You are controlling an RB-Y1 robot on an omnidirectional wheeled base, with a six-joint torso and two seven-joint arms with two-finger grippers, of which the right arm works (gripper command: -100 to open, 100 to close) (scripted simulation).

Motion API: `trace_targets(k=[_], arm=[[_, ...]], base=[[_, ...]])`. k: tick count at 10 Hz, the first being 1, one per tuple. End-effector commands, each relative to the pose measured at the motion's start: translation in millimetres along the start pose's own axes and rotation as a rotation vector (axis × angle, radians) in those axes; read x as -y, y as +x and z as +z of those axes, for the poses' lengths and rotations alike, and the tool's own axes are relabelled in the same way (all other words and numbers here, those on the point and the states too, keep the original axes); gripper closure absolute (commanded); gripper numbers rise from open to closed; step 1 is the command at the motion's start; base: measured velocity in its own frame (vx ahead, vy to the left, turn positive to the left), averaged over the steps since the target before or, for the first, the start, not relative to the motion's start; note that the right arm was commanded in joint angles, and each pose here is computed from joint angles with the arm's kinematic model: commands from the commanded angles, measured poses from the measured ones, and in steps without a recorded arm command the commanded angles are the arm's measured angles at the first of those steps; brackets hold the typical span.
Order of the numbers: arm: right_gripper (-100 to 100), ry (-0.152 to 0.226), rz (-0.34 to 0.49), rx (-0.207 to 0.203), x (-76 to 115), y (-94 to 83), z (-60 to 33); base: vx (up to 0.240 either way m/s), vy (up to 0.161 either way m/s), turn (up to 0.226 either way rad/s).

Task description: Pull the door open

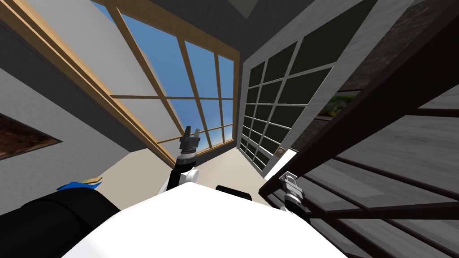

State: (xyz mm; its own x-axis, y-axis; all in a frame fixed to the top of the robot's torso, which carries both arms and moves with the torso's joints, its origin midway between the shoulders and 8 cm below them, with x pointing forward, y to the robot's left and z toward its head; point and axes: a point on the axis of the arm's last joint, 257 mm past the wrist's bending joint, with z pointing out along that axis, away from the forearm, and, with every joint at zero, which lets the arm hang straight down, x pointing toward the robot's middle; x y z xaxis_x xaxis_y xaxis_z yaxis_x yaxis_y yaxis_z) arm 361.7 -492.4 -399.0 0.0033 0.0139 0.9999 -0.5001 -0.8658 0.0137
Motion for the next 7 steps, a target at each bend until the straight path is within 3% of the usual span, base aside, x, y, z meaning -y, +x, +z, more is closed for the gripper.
trace_targets(k=[1, 4, 7], arm=[[100, 0.002, 0.001, 0.001, 1.5, -0.2, -0.1], [100, 0.002, 0.001, 0.001, 1.5, -0.2, -0.1], [100, 0.061, 0.004, 0.001, 16.9, 0.6, -1.7]], base=[[-0.019, -0.003, 0.019], [-0.003, 0.000, 0.002], [-0.206, -0.011, 0.069]])
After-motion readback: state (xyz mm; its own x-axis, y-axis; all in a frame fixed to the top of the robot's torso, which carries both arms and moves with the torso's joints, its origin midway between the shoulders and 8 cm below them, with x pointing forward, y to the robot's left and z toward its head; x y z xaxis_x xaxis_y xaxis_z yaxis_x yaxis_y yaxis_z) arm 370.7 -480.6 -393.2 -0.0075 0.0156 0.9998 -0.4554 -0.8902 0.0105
